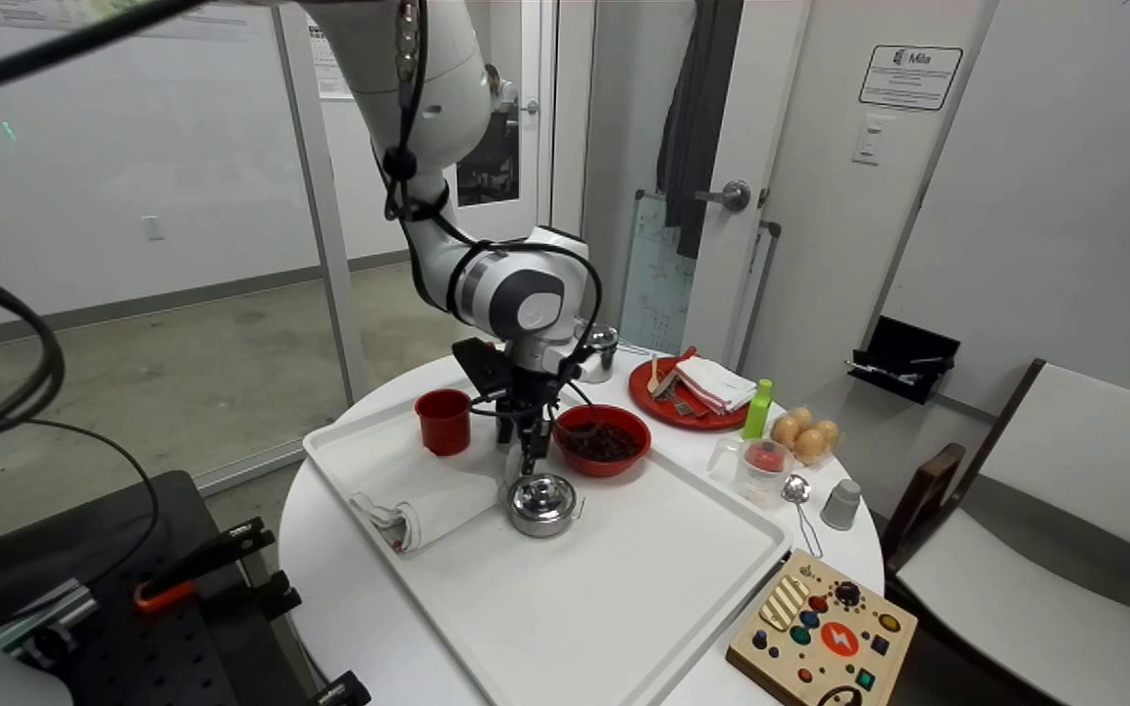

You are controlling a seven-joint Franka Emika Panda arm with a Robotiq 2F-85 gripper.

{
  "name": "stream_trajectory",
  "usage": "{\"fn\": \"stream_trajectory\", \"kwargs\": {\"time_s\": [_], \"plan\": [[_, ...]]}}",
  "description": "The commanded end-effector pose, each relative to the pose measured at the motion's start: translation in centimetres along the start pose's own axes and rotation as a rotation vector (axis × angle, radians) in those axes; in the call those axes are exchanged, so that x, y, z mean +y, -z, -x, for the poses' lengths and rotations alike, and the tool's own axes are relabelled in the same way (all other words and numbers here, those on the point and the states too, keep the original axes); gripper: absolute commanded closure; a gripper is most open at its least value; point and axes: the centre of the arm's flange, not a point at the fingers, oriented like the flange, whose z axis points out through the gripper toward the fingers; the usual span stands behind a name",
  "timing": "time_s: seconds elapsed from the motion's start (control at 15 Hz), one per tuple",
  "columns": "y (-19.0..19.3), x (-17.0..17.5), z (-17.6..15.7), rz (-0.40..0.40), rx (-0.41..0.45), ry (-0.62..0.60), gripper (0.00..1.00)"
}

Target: Put the white salt shaker inside the red mug

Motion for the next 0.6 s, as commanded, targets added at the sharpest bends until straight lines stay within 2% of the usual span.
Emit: {"fn": "stream_trajectory", "kwargs": {"time_s": [0.0, 0.4, 0.53], "plan": [[-0.3, -0.51, -0.75, -0.007, 0.007, -0.007, 0.42], [-0.19, -0.61, -0.92, -0.007, 0.01, -0.004, 0.85], [-0.11, -0.64, -0.93, -0.006, 0.012, -0.001, 0.82]]}}
